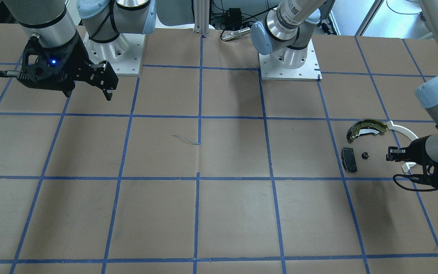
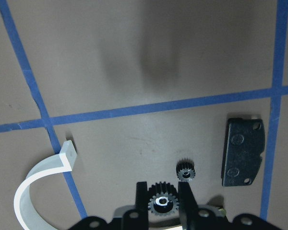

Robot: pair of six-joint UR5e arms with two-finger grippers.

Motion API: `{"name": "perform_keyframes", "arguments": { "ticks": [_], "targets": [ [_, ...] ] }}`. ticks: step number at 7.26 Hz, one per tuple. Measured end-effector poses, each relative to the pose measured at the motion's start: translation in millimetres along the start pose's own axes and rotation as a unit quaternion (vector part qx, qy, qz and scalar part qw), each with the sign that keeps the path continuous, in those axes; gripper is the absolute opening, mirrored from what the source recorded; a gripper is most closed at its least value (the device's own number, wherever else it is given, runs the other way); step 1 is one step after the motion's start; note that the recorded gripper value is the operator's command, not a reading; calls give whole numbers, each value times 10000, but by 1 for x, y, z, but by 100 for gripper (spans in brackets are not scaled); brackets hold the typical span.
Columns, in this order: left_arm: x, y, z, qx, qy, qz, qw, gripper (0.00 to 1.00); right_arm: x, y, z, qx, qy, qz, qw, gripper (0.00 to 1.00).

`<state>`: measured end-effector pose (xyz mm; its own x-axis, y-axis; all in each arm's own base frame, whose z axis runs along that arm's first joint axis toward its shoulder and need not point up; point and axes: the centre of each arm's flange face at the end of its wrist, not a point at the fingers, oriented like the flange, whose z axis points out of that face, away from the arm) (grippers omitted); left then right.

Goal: Place bearing gear from tray to pile

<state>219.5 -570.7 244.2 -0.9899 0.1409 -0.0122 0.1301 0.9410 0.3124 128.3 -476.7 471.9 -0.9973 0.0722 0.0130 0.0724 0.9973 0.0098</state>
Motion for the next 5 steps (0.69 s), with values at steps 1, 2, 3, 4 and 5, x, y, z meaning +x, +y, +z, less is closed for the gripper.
{"name": "perform_keyframes", "arguments": {
  "ticks": [1, 2, 3, 4, 5],
  "targets": [
    [-5, 5, 17, -10, 43, -5, 10000, 0, 0, -1, 1, -2, -4, 0, 10000, 100],
    [-8, 9, 30, -33, 81, 35, 10000, 0, 0, -1, 0, 19, 6, 0, 10000, 100],
    [-9, 11, 38, -61, 114, 58, 9999, 0, 1, -2, -2, 42, 36, 2, 10000, 100],
    [-7, 12, 44, -85, 155, 62, 9998, 0, 2, -2, -3, 51, 59, 4, 10000, 100],
    [-5, 12, 51, -97, 180, 60, 9998, 0, 2, -2, -4, 52, 71, 6, 10000, 100]
  ]
}}
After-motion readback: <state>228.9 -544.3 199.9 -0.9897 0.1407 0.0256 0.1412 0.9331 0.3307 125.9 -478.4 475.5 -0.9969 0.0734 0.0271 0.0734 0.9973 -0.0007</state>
